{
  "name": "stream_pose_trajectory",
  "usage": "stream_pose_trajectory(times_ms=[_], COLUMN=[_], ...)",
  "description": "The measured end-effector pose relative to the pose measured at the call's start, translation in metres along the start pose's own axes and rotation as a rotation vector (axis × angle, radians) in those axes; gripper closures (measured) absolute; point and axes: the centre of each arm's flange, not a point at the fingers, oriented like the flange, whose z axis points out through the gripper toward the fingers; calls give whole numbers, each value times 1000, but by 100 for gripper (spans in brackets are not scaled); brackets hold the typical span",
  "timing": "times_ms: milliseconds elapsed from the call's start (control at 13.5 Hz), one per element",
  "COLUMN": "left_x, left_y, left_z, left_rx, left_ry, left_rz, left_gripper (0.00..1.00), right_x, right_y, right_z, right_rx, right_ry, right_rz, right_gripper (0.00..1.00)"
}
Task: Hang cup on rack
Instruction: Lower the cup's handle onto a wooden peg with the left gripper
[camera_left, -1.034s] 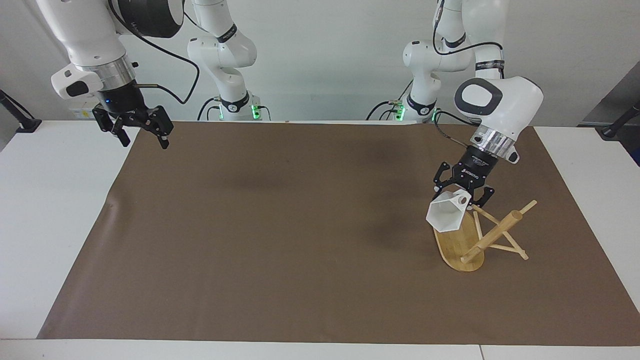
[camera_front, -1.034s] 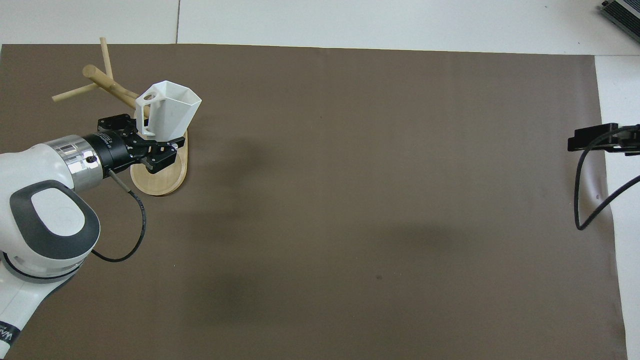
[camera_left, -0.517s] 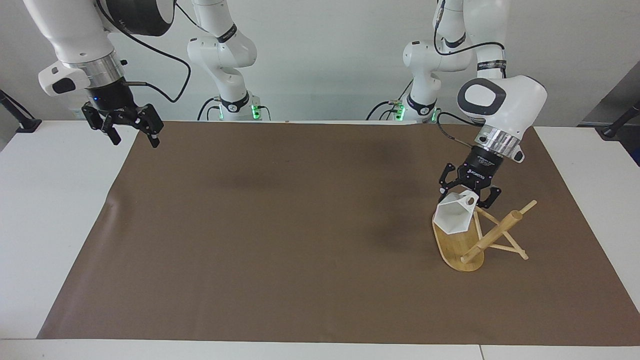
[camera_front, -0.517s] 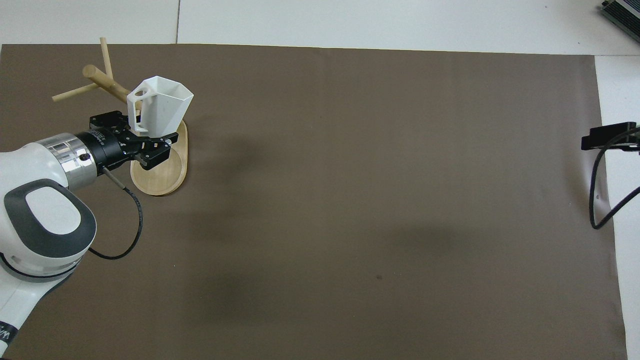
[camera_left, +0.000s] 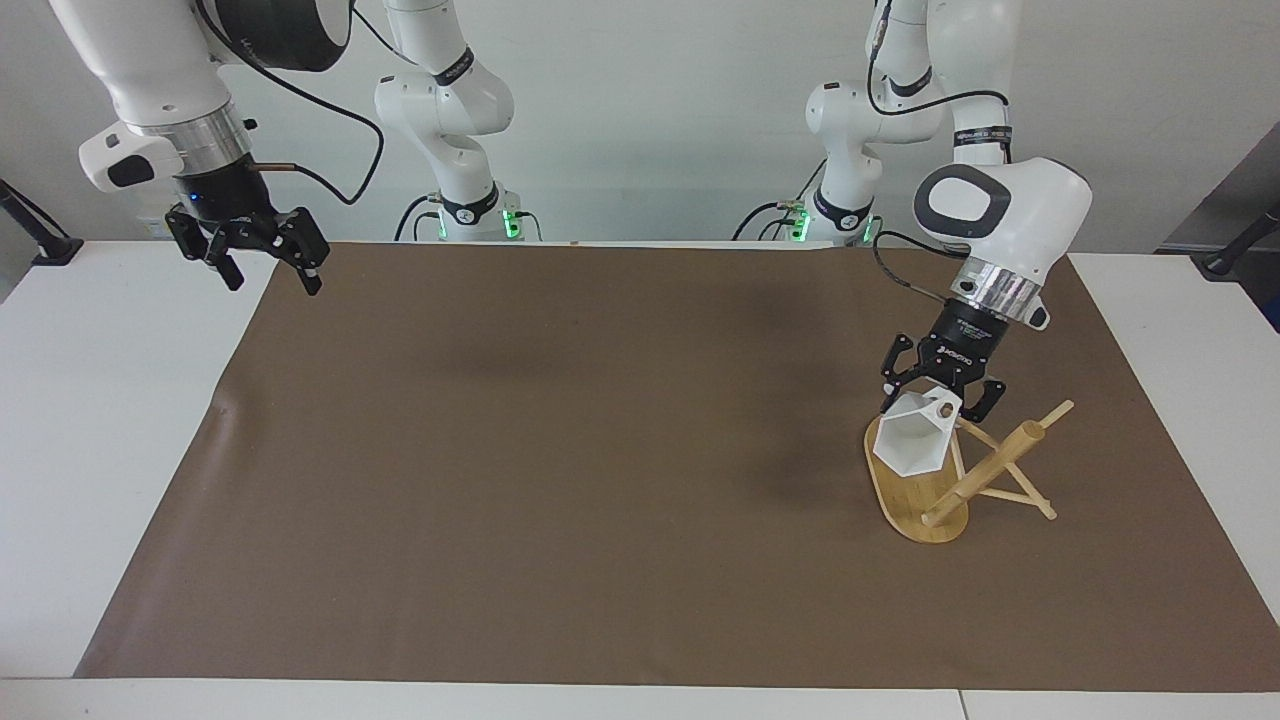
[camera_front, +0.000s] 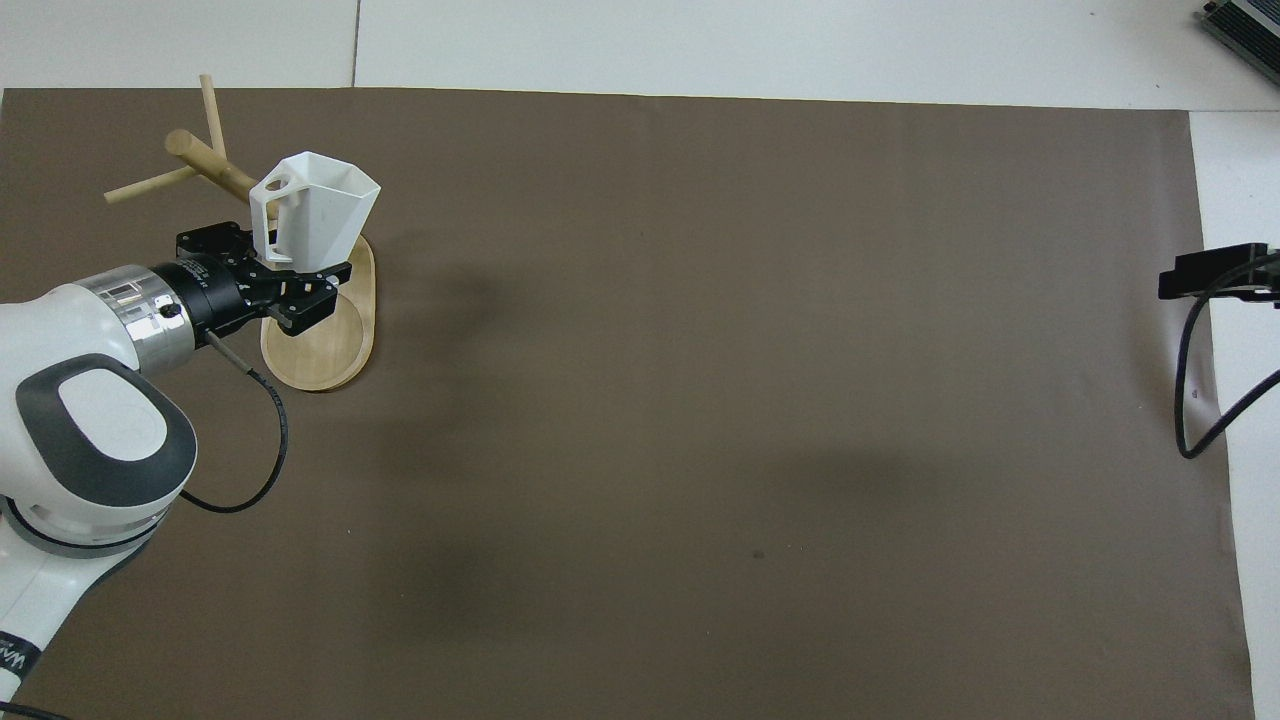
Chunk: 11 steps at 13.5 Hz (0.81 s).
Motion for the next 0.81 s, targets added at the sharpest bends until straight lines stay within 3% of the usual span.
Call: stream_pose_trajectory(times_ms=[813], left_x=[-1], left_y=[9], left_z=[-1], left_rx=[-32], left_ry=[-11], left_rz=[-102], left_gripper=[27], right_x=[0], right_y=[-2], right_z=[0], right_rx=[0], right_ry=[0], right_rz=[-4], right_gripper=[0])
